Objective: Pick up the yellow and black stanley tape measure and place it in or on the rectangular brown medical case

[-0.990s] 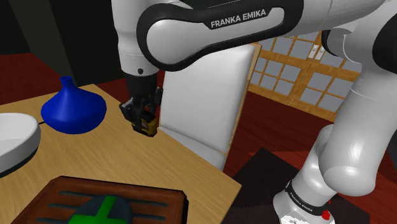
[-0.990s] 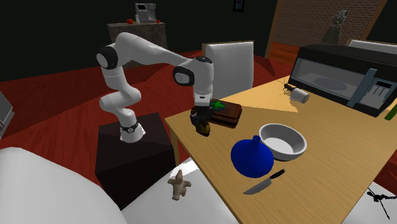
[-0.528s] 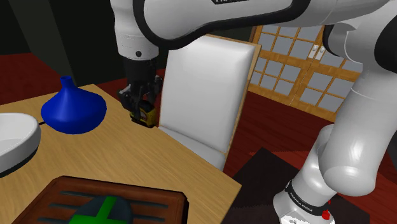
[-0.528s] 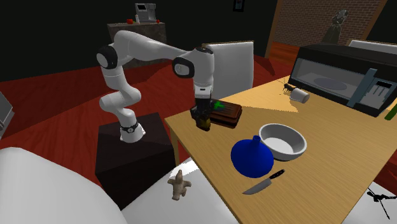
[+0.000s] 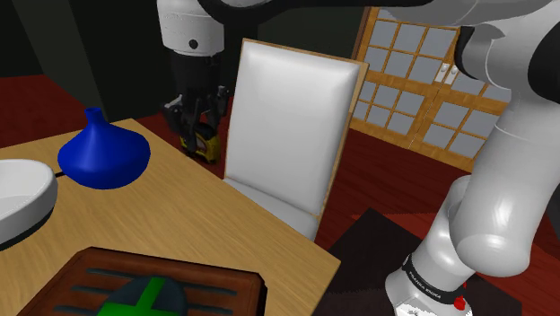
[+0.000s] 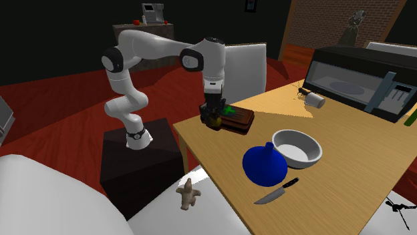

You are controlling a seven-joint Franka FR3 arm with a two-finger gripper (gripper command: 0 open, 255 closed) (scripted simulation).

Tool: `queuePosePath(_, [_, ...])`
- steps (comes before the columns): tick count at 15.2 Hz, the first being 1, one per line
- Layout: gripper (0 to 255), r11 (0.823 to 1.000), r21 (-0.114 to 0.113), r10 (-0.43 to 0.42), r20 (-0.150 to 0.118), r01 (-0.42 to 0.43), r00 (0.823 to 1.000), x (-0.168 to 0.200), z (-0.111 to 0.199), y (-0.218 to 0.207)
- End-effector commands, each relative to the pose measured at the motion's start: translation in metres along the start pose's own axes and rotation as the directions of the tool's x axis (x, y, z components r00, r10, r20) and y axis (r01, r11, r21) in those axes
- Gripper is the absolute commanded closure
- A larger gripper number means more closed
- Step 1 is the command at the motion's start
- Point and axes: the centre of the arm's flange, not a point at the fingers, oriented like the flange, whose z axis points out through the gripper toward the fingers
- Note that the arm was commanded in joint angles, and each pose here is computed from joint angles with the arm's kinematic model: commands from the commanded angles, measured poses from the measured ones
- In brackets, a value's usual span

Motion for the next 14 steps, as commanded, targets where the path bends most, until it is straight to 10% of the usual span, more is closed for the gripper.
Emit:
queuePosePath(1, [255,1.0,0.0,0.0,0.0,0.0,1.0,0.001,-0.011,0.0])
queuePosePath(14, [255,1.0,0.0,0.0,0.0,0.0,1.0,-0.058,-0.034,-0.116])
